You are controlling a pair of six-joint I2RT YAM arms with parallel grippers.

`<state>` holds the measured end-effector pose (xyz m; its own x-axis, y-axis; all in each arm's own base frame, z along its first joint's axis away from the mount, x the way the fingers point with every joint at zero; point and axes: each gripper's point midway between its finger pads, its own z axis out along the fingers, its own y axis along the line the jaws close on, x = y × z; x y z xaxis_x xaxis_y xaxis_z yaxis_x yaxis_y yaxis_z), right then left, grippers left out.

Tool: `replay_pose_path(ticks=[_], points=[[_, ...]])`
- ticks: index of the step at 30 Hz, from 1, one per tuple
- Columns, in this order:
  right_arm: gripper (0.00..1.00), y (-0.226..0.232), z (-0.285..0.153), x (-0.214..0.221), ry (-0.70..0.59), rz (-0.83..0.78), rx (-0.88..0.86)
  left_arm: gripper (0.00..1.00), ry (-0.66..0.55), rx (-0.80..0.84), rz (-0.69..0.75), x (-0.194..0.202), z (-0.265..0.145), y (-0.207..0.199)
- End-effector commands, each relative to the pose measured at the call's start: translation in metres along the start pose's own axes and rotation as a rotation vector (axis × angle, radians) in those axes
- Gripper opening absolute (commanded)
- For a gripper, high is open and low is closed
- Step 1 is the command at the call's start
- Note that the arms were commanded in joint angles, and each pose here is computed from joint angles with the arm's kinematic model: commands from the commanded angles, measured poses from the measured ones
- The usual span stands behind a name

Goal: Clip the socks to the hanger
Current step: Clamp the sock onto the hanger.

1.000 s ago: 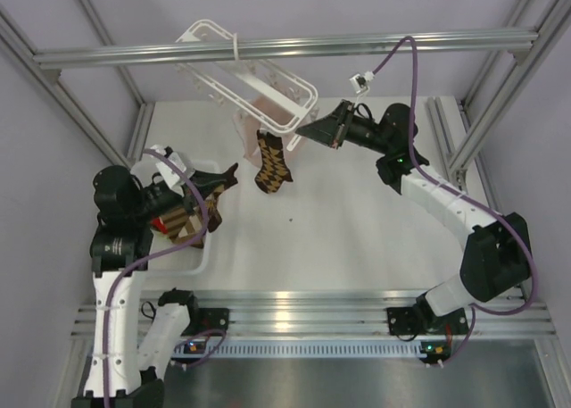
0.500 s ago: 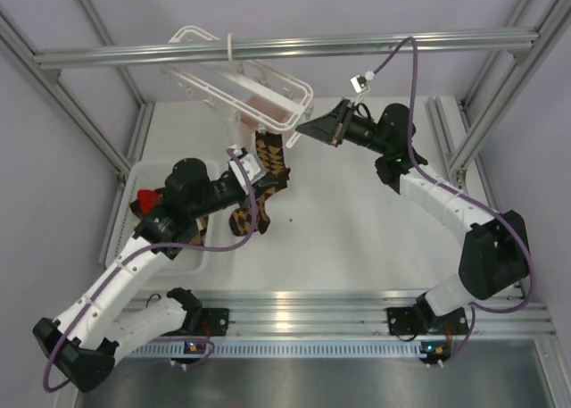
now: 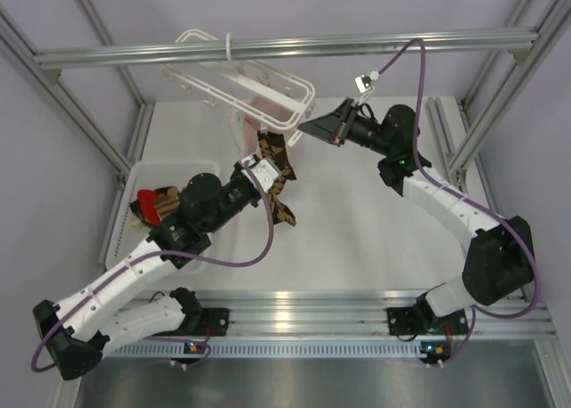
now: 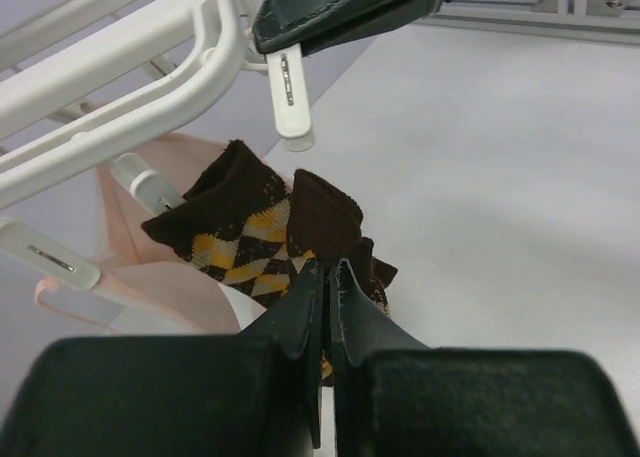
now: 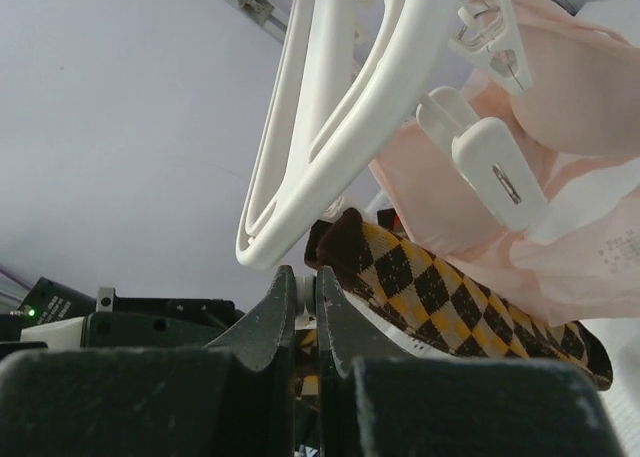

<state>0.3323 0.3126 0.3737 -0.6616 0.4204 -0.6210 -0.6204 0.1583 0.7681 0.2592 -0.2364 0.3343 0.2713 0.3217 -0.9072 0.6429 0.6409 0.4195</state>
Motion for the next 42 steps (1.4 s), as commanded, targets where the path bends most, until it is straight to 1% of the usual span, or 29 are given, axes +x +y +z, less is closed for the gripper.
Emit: replay_pose_path(ticks=[1,19,23,37,42], points=[[0.00,0.014,-0.004,-0.012,-0.048,-0.022,-0.018,0.00,-0.061,-0.148,-0.097,-0.022,0.003,0.028],[0.00,0.014,-0.003,-0.014,-0.063,-0.069,-0.021,0.00,-0.064,-0.142,-0.211,-0.035,0.023,0.027],[0.00,0.017,-0.001,-0.014,-0.060,-0.082,-0.028,0.00,-0.069,-0.137,-0.219,-0.040,0.028,0.028],[0.00,0.021,-0.001,-0.012,-0.055,-0.097,-0.037,0.00,-0.032,-0.141,-0.218,-0.035,0.042,0.028],[0.00,0.022,-0.002,-0.012,-0.054,-0.135,-0.033,0.00,-0.053,-0.136,-0.236,-0.042,0.045,0.028]])
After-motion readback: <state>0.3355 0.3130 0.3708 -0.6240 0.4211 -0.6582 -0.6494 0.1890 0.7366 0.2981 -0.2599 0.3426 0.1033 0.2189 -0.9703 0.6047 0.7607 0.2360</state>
